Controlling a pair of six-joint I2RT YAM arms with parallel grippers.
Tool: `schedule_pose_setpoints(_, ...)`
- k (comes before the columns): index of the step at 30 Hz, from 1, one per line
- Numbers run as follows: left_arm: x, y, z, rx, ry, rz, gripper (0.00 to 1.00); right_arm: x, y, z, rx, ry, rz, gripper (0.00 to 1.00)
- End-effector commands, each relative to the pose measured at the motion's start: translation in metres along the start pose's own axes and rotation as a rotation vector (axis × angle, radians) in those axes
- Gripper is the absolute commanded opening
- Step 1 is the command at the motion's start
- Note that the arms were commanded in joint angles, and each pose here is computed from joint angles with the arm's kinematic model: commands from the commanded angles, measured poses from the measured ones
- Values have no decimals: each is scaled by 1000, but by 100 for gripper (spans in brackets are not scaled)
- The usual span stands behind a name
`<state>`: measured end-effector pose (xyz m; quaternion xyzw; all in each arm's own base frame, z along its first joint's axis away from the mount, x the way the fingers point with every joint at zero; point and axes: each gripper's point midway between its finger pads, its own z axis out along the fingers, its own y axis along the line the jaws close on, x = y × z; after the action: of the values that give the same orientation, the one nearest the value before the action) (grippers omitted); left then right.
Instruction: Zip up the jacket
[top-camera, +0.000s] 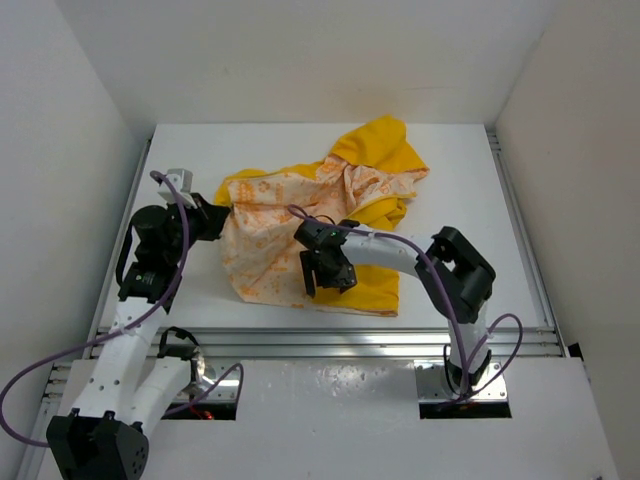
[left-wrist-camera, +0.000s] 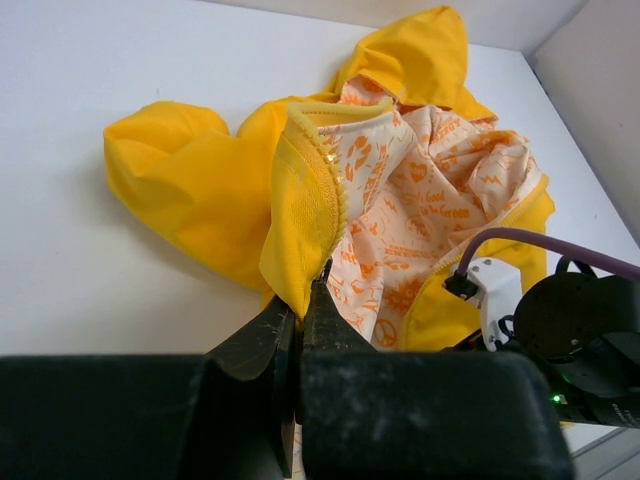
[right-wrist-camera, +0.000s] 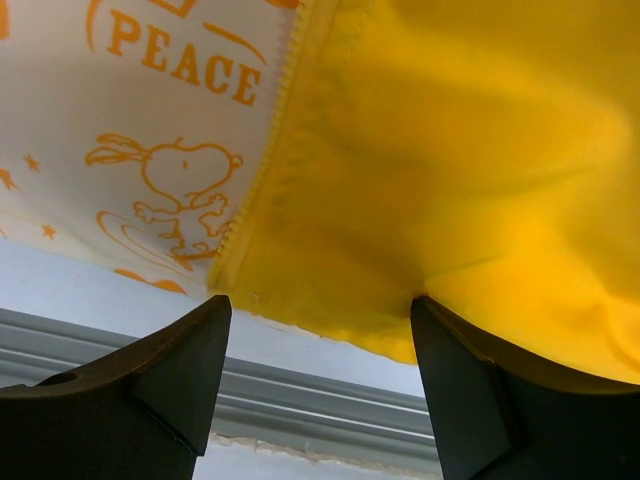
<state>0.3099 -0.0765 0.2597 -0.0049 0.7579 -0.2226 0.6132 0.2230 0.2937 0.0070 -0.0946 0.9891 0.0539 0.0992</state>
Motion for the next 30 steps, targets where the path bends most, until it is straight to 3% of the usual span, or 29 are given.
schedule_pose_setpoints(1,-14,1,-4,-2,-51,7,0,1,11,7,-14,21,31,73)
schedule_pose_setpoints(6,-14,1,-4,-2,-51,7,0,14,1,17,34,76,41,73)
schedule_pose_setpoints(8,-14,1,-4,-2,-51,7,0,22,-8,21,63,94,59,67)
schedule_pose_setpoints(11,-12,2,-3,-2,-51,7,0,28,-18,30,92,106,67,43)
schedule_pose_setpoints(12,-8,3,-3,-5,-42,4,0,27,-18,31,85,105,69,31)
schedule_pose_setpoints(13,-8,3,-3,-5,-42,4,0,23,-18,33,72,95,73,7)
schedule_pose_setpoints(14,-3,3,-3,3,-31,1,0,21,-19,33,62,97,57,0)
schedule_pose_setpoints(21,1,-8,-4,75,-9,47,0,3,-34,-12,-95,-30,-113,0)
schedule_pose_setpoints(26,11,-23,-7,160,34,56,0,-7,-29,-100,-530,-158,-248,0)
schedule_pose_setpoints(30,20,-20,-7,151,57,79,0,-19,-54,-144,-656,-198,-216,0)
